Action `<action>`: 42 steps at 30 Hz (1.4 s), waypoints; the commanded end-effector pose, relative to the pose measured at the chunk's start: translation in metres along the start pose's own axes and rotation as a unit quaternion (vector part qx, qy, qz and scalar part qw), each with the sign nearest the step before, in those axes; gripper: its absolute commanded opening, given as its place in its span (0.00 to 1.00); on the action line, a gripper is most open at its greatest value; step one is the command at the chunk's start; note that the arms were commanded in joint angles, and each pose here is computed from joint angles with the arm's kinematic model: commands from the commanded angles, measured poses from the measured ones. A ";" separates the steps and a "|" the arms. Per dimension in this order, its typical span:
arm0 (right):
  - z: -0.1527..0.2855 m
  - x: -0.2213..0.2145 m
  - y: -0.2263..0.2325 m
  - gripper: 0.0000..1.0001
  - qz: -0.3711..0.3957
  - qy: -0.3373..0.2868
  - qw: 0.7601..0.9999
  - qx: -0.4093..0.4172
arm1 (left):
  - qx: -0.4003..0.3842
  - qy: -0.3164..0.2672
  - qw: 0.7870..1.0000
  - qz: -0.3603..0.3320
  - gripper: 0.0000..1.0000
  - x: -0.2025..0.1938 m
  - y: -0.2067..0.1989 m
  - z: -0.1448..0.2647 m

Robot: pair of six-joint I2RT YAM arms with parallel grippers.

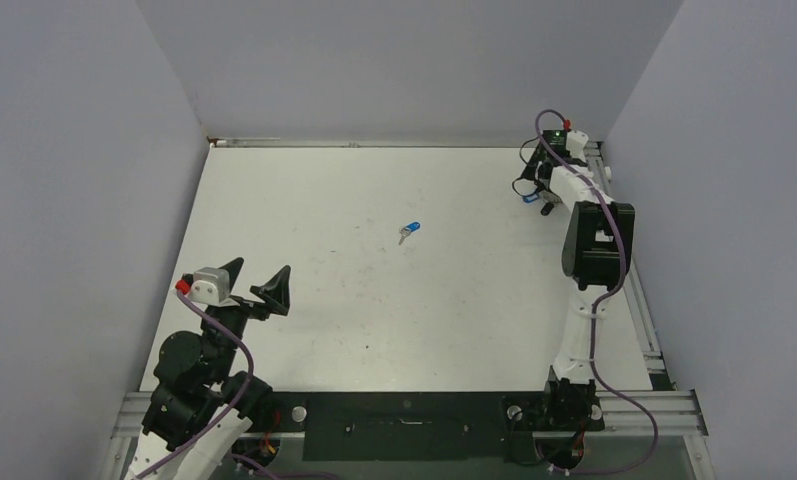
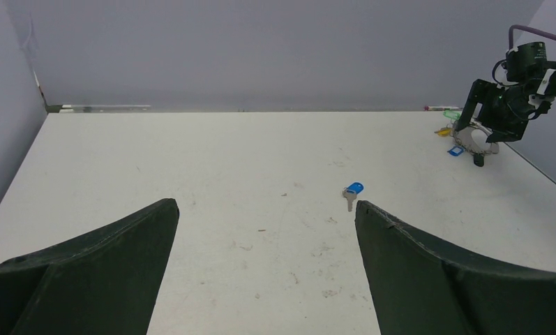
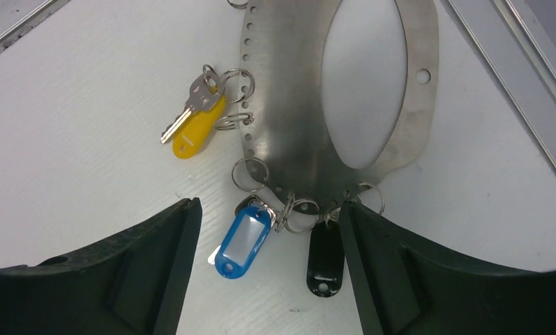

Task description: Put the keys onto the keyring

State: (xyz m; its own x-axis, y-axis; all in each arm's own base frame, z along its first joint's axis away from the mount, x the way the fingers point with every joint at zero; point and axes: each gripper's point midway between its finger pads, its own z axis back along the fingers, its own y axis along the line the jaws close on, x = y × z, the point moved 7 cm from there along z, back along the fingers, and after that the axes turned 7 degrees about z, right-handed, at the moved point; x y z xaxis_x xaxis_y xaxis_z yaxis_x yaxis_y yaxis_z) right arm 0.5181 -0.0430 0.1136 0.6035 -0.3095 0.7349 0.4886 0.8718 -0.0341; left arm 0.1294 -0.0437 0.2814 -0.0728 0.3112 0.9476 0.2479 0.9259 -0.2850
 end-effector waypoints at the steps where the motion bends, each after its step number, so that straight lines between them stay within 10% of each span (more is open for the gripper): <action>1: -0.008 0.015 -0.001 0.71 0.016 -0.005 1.000 -0.013 | 0.002 -0.017 1.000 0.005 0.96 0.008 -0.001 -0.001; 24: -0.061 0.020 0.002 0.61 0.059 -0.009 0.998 -0.025 | 0.007 -0.011 1.000 0.001 0.96 0.005 0.000 -0.004; 42: -0.074 -0.006 0.015 0.24 0.071 0.031 0.996 0.054 | 0.006 -0.010 1.000 0.000 0.96 0.005 0.000 -0.005</action>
State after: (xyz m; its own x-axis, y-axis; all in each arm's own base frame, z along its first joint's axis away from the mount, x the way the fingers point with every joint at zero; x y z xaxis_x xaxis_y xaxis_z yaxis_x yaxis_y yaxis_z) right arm 0.5789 -0.0663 0.0755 0.6527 -0.1772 0.7366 0.3735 0.9212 -0.1094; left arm 0.1319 -0.0443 0.2796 -0.0615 0.3037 0.9508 0.2383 0.9295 -0.2815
